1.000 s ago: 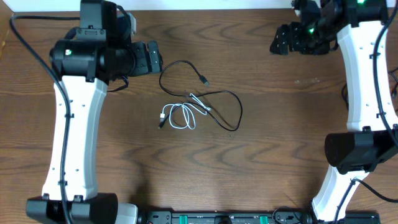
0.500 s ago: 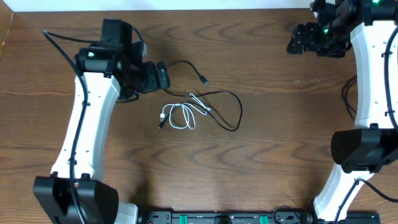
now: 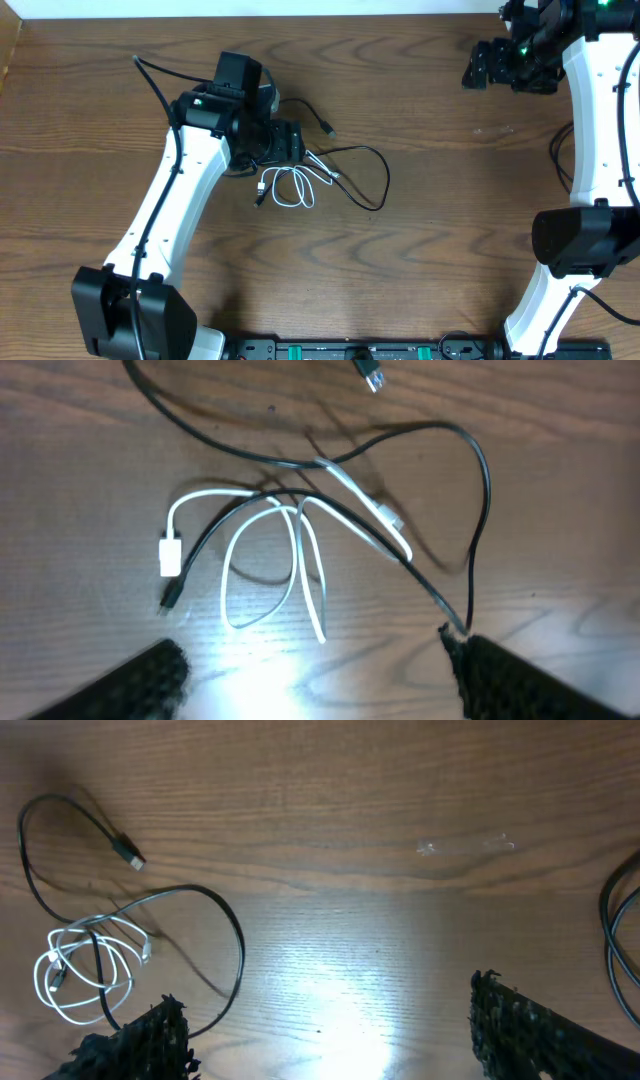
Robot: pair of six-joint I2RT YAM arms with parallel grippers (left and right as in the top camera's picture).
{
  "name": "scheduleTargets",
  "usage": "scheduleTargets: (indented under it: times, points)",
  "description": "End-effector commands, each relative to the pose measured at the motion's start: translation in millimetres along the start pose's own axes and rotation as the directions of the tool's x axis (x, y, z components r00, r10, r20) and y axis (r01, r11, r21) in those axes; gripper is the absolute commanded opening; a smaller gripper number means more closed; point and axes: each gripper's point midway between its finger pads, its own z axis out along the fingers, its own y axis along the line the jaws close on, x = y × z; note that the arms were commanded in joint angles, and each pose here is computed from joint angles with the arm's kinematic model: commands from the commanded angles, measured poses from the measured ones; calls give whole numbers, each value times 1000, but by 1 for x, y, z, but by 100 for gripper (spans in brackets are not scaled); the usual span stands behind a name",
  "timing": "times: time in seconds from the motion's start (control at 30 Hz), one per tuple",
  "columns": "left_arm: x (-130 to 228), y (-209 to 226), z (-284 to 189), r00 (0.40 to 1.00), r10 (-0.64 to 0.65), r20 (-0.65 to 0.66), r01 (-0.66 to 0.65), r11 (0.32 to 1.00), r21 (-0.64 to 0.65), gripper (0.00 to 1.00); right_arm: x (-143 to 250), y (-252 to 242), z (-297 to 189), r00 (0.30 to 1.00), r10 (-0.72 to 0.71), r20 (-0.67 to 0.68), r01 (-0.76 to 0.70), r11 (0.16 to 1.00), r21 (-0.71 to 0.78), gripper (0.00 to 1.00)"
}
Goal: Untangle cables
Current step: 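Move the left gripper down onto the white and black cable tangle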
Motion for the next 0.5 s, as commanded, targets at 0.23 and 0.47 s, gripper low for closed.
scheduleTargets:
  times: [0.23, 0.47]
  points:
    - [17, 6, 24, 998, -3, -59, 3, 1000, -3, 65, 3, -11, -7, 1000, 8, 7, -8, 997, 74, 91]
    - [21, -4, 39, 999, -2, -47, 3, 1000, 10, 64, 4, -11, -7, 1000, 8, 5, -8, 997, 74, 91]
